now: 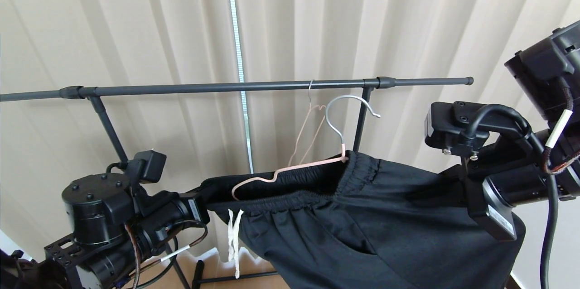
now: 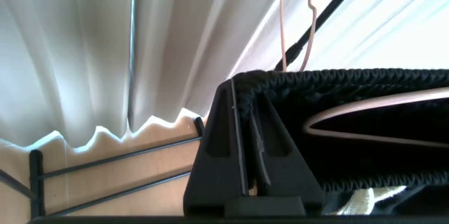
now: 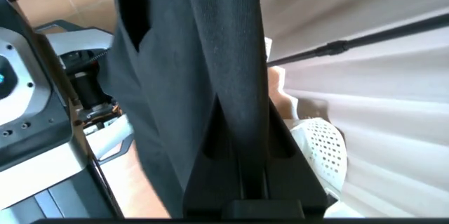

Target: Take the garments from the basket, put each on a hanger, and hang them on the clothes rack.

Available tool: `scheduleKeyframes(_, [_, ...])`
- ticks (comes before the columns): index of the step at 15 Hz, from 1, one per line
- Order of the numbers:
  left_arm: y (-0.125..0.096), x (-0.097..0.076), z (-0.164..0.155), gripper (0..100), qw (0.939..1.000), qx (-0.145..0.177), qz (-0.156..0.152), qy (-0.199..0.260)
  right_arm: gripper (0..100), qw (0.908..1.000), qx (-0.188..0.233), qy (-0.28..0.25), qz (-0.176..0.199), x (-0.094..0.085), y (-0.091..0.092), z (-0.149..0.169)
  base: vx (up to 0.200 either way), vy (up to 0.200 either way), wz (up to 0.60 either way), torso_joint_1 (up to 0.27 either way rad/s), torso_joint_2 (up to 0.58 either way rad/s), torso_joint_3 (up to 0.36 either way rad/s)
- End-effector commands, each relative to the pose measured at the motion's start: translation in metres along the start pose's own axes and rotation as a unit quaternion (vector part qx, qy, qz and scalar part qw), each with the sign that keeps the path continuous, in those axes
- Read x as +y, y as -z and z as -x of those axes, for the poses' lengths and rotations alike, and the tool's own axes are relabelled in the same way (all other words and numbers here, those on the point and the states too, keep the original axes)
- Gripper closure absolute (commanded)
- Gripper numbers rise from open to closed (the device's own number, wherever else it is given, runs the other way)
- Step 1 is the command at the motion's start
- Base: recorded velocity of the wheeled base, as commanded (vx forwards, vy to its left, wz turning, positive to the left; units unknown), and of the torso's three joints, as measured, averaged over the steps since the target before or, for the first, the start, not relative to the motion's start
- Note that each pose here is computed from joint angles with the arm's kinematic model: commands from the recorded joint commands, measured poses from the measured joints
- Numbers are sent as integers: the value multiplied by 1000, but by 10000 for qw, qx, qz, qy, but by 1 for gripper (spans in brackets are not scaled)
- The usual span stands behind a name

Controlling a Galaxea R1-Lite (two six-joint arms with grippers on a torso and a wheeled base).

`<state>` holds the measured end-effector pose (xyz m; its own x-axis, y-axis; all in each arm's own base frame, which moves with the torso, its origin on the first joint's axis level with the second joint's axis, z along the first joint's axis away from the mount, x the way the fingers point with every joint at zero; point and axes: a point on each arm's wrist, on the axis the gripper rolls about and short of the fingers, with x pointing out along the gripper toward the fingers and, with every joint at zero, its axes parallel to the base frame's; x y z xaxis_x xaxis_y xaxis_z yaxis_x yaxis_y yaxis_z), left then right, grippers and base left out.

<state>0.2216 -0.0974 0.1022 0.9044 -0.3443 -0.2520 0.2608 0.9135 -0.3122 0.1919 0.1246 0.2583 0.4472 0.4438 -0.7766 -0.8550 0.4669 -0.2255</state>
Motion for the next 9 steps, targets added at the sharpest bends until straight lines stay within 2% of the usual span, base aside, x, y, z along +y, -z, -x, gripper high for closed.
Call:
scheduleKeyframes(1, [-3, -1, 3, 100, 10000, -82, 9, 27, 100, 9998, 133, 168, 2, 2, 8, -10, 0, 0, 0, 0, 0, 0])
scheduleKeyframes(4, [-6, -3, 6, 100, 9999, -140, -54, 70, 100, 9988, 200, 442, 28, 4, 15, -25, 0, 0, 0, 0, 0, 0])
scheduleKeyframes(6, [-7, -4, 8, 100, 9993, -111, -343, 64, 100, 9982, 92, 596, -14, 4, 18, -33, 0, 0, 0, 0, 0, 0])
scheduleKeyframes(9, [-17, -8, 13, 100, 9982, -5, -601, 21, 100, 9954, -240, 886, -285, 5, 17, -47, 0, 0, 0, 0, 0, 0])
